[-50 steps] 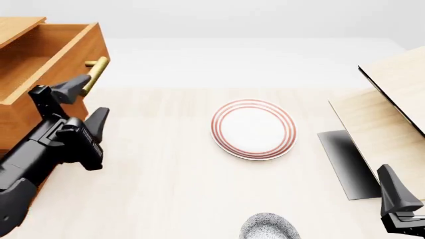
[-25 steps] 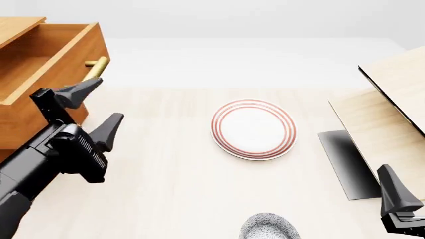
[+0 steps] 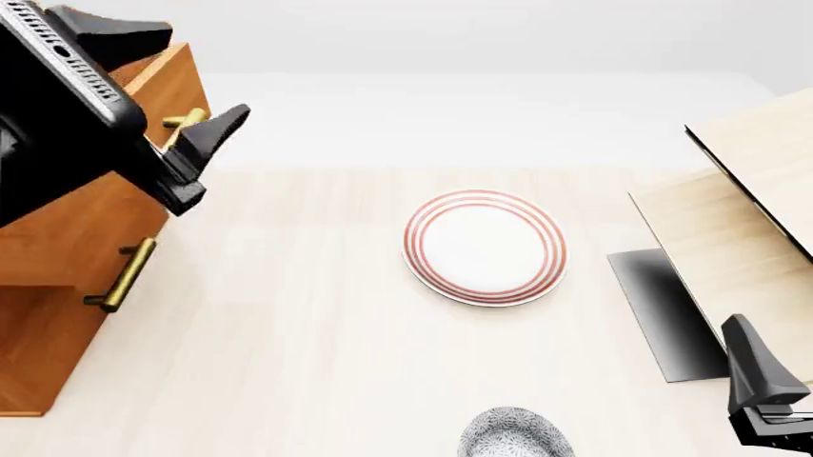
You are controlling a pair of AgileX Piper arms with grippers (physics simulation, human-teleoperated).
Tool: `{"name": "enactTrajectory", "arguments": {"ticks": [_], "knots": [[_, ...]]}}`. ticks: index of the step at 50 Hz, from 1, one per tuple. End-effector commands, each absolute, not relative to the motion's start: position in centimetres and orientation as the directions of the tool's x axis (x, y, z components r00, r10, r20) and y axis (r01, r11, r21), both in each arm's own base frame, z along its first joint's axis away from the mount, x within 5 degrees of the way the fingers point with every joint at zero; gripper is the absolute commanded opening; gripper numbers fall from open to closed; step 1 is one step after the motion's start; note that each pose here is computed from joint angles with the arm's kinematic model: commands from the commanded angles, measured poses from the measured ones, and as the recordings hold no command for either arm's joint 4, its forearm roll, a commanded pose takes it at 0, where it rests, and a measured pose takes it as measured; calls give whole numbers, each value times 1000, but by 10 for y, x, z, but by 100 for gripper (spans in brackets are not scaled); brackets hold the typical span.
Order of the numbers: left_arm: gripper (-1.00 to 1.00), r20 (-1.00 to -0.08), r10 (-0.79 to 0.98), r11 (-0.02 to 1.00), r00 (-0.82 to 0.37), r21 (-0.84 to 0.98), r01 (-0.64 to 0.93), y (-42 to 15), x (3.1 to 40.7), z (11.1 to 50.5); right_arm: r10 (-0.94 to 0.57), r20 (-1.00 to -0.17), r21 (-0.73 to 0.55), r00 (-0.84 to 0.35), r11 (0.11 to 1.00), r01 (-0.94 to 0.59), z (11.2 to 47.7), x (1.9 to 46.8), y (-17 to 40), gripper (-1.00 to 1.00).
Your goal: Open the top drawer of the cabinet and put the bowl in it.
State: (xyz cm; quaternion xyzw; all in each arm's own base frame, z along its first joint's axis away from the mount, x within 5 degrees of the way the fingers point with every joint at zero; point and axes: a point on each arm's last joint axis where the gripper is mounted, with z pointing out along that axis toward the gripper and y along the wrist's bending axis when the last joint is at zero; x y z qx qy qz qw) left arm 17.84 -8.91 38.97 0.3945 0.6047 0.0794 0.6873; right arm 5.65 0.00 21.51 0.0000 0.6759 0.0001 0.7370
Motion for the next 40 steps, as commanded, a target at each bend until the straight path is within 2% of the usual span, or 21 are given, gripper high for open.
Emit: {"name": "enactTrajectory", "arguments": {"ticks": [1,2,4,7,11,24,28,32,40], "knots": [[100,-917,383,806,115,393,443,-91,180,434,0,-996,0,86,1000,0,215,56,0,100],[100,-922,382,805,70,369,465,-97,189,432,0,-996,0,86,1000,0,215,56,0,100],[100,-937,346,819,50,327,471,-99,190,437,0,-996,0,86,1000,0,215,56,0,100],[100,-948,318,843,25,295,449,-92,189,441,0,-996,0,86,1000,0,215,56,0,100],[100,-960,268,893,-82,216,395,-78,197,443,0,-996,0,86,1000,0,215,56,0,100],[100,-969,126,947,-213,54,316,-70,220,455,0,-996,0,86,1000,0,215,56,0,100],[100,-970,106,950,-220,34,309,-71,223,458,0,-996,0,86,1000,0,215,56,0,100],[100,-947,54,970,-316,-25,242,-61,236,446,0,-996,0,86,1000,0,215,56,0,100],[100,-927,-3,982,-375,-74,173,-51,246,441,0,-996,0,87,1000,0,215,56,0,100]]}}
